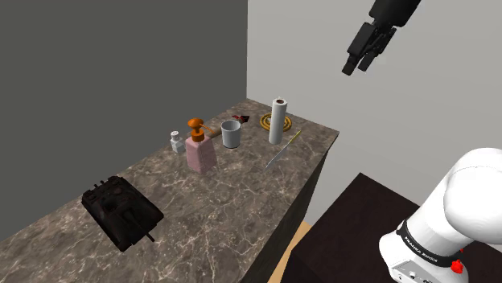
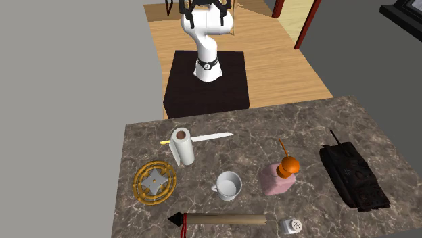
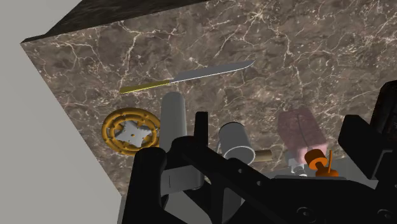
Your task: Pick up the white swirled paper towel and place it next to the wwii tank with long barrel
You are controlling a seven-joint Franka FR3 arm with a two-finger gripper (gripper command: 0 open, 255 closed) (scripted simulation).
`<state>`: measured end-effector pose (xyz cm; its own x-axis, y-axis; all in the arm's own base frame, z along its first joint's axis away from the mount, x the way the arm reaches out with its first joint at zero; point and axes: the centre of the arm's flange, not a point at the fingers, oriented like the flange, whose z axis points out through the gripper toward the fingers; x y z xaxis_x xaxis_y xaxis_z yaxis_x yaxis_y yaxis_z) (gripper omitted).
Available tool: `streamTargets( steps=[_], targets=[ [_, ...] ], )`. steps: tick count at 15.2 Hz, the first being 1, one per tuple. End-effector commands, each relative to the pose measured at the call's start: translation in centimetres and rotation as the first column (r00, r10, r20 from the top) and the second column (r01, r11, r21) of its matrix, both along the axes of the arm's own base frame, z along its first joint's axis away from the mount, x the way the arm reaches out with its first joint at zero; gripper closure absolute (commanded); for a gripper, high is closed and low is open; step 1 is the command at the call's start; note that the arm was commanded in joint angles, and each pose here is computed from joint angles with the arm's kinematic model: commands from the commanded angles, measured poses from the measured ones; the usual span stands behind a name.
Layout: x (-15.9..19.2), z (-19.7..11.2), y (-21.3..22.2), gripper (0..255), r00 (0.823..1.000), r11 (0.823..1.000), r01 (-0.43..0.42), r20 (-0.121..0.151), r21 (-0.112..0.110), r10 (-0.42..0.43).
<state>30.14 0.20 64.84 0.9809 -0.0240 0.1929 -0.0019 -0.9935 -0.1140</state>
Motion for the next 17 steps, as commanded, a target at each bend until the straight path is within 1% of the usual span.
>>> streamTargets(
  steps=[1,9,17],
  targets=[
    [0.0,0.0,0.0,0,1.000,1.000,0.000,0.000,0.000,0.000],
    [7.7,-6.8,-1.0,0,0.999,0.998,0.054,0.008,-0.035,-0.053],
    [15.4,-13.5,-2.6,0,0.994,0.992,0.107,0.018,-0.070,-0.107]
  ],
)
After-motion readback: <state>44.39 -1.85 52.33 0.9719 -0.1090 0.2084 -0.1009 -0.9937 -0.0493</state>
